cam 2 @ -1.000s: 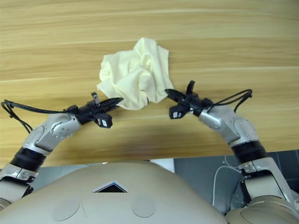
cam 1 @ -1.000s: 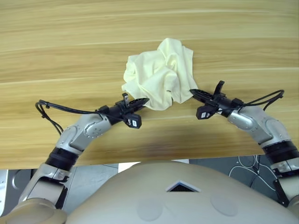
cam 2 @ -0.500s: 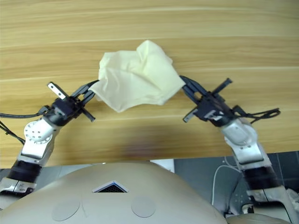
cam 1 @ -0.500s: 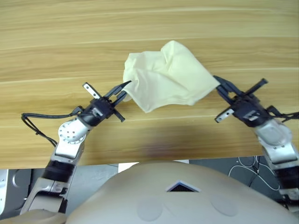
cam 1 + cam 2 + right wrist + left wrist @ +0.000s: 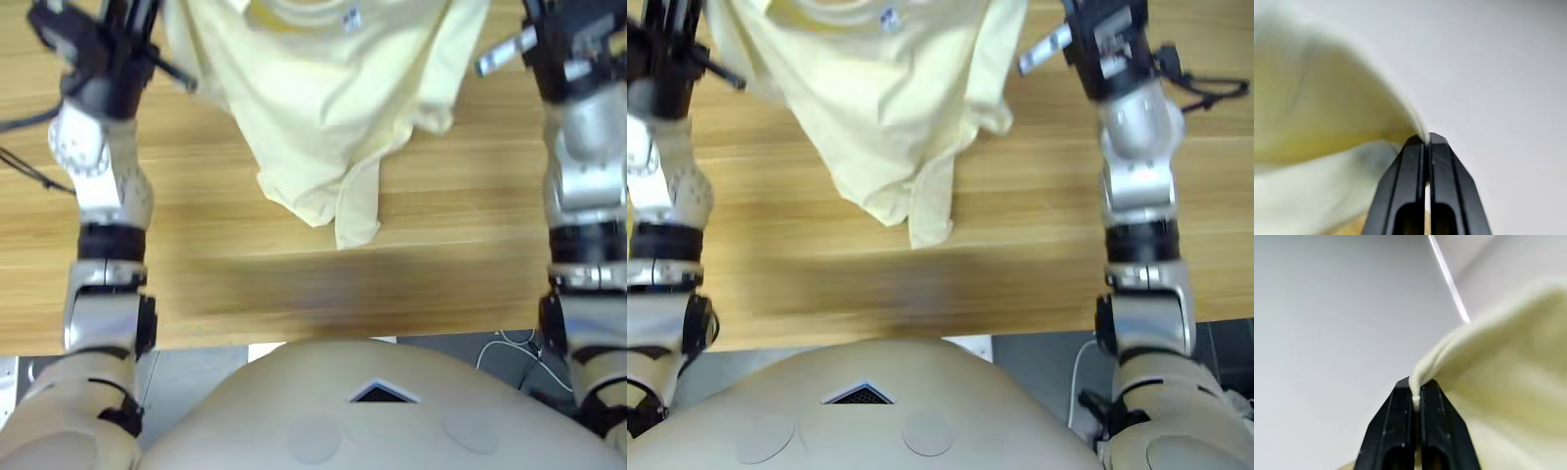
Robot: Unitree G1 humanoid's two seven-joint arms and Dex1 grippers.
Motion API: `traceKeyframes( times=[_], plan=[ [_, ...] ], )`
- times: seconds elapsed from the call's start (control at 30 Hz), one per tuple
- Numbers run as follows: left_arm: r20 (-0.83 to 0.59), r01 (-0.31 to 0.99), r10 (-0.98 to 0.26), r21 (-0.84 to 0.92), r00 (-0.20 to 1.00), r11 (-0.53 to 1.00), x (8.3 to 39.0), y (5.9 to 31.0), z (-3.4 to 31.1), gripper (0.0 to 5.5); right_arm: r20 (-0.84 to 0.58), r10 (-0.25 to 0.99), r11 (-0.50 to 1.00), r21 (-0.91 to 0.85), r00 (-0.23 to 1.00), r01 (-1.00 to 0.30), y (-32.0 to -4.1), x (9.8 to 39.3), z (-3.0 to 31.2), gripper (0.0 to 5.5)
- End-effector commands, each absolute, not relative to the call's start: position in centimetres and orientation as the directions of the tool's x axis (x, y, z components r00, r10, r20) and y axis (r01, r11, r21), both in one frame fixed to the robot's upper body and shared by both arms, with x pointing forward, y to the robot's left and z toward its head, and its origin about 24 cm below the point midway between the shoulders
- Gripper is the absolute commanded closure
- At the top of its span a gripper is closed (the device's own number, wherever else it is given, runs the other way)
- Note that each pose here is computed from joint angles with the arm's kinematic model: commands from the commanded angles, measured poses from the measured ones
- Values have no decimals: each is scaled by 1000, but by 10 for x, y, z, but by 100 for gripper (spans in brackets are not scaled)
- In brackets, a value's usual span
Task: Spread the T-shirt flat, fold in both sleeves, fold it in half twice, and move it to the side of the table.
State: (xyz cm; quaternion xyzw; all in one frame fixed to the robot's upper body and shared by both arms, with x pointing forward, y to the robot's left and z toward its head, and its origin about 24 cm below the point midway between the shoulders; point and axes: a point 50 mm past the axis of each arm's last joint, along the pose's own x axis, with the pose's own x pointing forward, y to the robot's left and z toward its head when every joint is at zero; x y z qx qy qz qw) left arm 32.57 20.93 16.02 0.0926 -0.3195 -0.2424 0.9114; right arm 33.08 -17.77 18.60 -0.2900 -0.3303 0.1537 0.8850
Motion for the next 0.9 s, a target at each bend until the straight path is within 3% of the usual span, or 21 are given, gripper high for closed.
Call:
traceKeyframes(
  times=[0.03,0.1,0.2,0.27,0.33,0.4,0.47,0.53,0.6,0.7,0.77,0.9],
  plan=[
    [390,70,-171,260,905,963,424,144,257,548,592,-193,677,-497,782,543,-168,420,286,550],
    [544,-97,-19,184,839,978,420,146,313,548,756,-388,615,-213,527,759,-178,405,332,550],
    [745,-310,122,118,656,943,400,180,355,548,881,-414,512,20,227,859,-176,386,353,550],
    [756,-391,192,92,626,916,396,211,336,548,917,-372,496,68,142,866,-180,381,335,550],
    [703,-425,186,180,687,887,396,229,280,548,939,-272,536,-33,210,844,-179,383,290,550],
    [562,-373,115,370,819,851,388,239,194,548,894,-115,621,-275,432,734,-177,382,218,550],
    [406,-290,76,497,911,818,364,247,117,548,760,-18,700,-454,650,550,-185,366,149,550],
    [282,-147,-26,574,959,806,337,246,68,548,608,93,754,-560,789,343,-194,342,98,550],
    [131,85,-247,704,960,705,306,238,30,548,437,259,747,-657,861,108,-197,315,61,550],
    [-165,456,-494,693,854,558,254,234,-17,548,116,595,584,-742,795,-329,-202,257,20,550],
    [-244,584,-594,648,767,489,230,236,-26,548,-18,727,458,-732,686,-505,-204,228,14,550],
    [-175,646,-716,609,676,461,209,236,-8,548,-140,787,340,-713,600,-613,-210,216,21,550]
  ],
)
